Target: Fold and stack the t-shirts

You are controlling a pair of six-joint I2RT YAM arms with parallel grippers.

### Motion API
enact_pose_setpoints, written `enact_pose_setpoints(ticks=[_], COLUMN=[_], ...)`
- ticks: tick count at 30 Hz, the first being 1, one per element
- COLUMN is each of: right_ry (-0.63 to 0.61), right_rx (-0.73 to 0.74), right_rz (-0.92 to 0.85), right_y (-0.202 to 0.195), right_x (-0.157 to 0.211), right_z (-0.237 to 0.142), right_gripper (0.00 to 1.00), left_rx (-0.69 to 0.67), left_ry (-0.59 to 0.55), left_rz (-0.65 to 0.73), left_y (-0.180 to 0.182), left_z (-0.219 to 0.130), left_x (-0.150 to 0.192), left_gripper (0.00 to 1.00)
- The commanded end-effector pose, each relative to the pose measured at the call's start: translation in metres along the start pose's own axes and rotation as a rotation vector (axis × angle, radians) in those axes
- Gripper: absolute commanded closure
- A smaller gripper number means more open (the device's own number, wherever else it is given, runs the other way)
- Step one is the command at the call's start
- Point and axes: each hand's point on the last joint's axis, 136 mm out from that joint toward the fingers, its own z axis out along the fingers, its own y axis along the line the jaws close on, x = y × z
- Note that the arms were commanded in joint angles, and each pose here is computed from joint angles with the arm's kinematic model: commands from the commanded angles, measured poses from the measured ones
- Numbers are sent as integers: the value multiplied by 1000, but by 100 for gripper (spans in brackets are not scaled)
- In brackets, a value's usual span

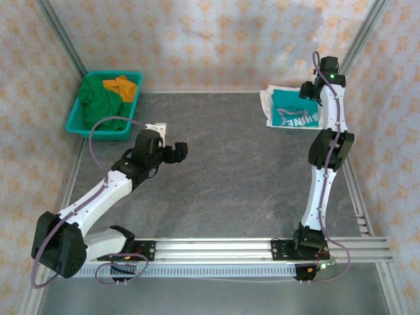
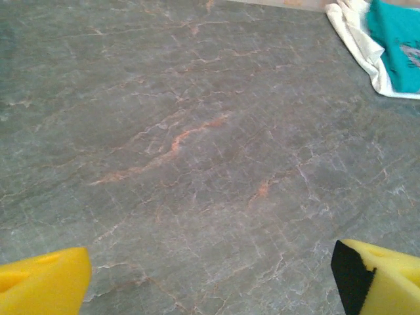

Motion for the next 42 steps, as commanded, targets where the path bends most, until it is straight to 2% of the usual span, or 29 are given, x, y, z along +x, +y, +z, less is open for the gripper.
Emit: enact_pose_setpoints(ticks=[1,4,8,13,16,18,20,23,26,29,31,36,40,42], right_ry=[-79,-102,-158,-339,-387,-418,-435,-482,-483,-472,-483,-586,-616,-658], right_rx=[87,18,-55,-124,-181,-204,-216,-232,-218,-121,-14,135,72,48], right_rz=[46,92,110,71,108,132,131,118,134,144,169,136,178,172], right_y=[-13,-2,20,58,71,76,81,86,79,61,42,19,16,19], right_x=[-23,-28,-15,32,75,104,136,174,209,235,238,227,227,221], right_z=[-31,-66,-116,-178,-203,-211,-211,-211,-193,-174,-168,-158,-125,-123], right_gripper=[20,11,8,3,4,3,3,3,1,1,1,1,1,1], left_rx=[-80,-105,-131,-41,100,148,148,27,-178,-436,-494,-567,-577,-584], left_ry=[-38,-76,-169,-331,-413,-447,-480,-559,-555,-533,-505,-382,-338,-323], left_rz=[11,6,3,50,116,136,143,133,133,180,198,88,70,58], left_y=[13,19,26,12,-16,-25,-23,5,43,87,105,156,173,179], left_z=[-10,-14,-25,-49,-69,-79,-84,-84,-75,-65,-52,-19,4,12], left_x=[-7,-11,-20,-43,-60,-66,-65,-55,-41,-22,-15,-6,-5,0], left_gripper=[2,2,0,0,0,0,0,0,0,0,0,0,0,0])
